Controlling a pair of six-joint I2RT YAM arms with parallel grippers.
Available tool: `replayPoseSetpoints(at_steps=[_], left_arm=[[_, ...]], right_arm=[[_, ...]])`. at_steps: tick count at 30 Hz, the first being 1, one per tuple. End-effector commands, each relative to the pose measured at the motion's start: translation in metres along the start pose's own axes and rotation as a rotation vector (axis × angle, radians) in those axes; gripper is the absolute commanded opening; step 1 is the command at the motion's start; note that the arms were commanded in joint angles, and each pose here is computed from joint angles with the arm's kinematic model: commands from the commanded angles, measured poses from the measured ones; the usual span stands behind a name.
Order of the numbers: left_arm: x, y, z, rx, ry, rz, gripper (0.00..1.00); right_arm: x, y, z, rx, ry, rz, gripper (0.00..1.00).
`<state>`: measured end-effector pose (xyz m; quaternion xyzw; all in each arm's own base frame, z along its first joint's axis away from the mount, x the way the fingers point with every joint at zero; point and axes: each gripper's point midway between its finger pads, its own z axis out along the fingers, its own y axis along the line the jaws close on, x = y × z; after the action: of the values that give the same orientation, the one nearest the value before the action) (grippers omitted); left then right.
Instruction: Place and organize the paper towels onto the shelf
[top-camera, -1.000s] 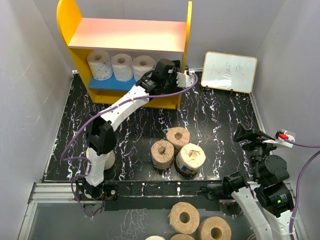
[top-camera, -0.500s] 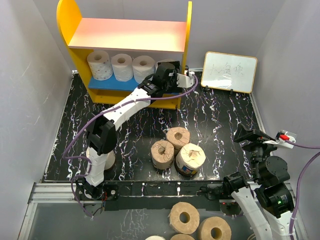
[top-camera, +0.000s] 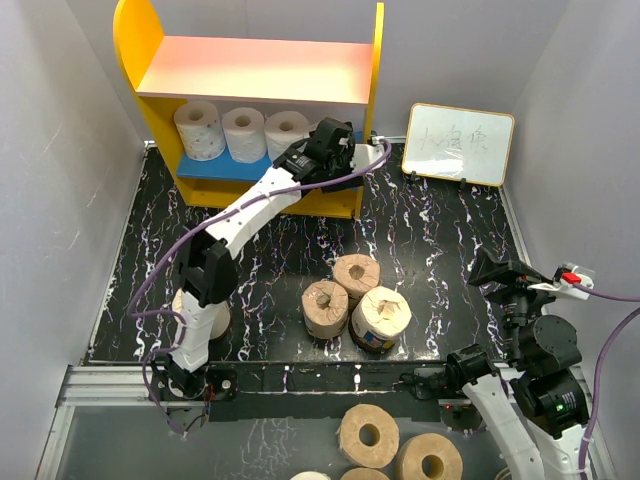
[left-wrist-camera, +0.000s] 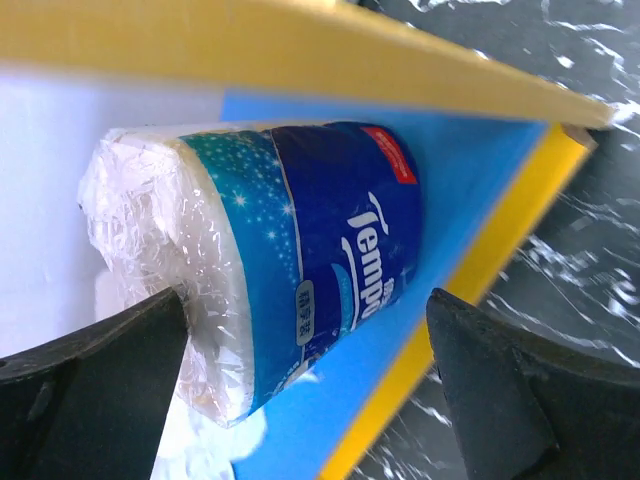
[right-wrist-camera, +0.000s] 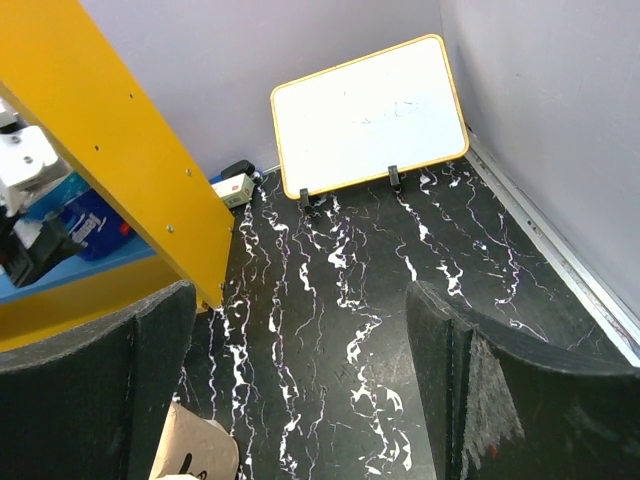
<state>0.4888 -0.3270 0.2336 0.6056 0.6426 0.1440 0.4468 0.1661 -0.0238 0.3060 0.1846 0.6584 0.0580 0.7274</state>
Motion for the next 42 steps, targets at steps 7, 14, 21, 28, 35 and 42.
replayPoseSetpoints(at_steps=[7, 14, 21, 28, 35, 42], left_arm=[[0.049, -0.037, -0.169, 0.177, 0.05, -0.138, 0.99], [0.077, -0.014, -0.192, -0.035, 0.0, -0.141, 0.99], [0.068, -0.097, -0.213, 0.45, -0.029, -0.136, 0.99], [0.107, -0.133, -0.199, 0.545, 0.116, -0.135, 0.99], [0.13, -0.174, -0.197, 0.658, 0.139, -0.074, 0.99], [0.112, -0.145, -0.167, 0.442, 0.009, -0.064, 0.99]], right_arm=[[-0.011, 0.005, -0.001, -0.026, -0.045, 0.023, 0.84], [-0.003, 0.01, 0.006, -0.031, -0.007, -0.004, 0.84], [-0.008, 0.006, 0.003, -0.022, -0.025, 0.009, 0.84], [-0.015, 0.001, -0.005, -0.016, -0.066, 0.04, 0.84], [-0.015, 0.001, -0.004, -0.015, -0.06, 0.036, 0.85], [-0.015, 0.001, -0.004, -0.012, -0.062, 0.039, 0.85]])
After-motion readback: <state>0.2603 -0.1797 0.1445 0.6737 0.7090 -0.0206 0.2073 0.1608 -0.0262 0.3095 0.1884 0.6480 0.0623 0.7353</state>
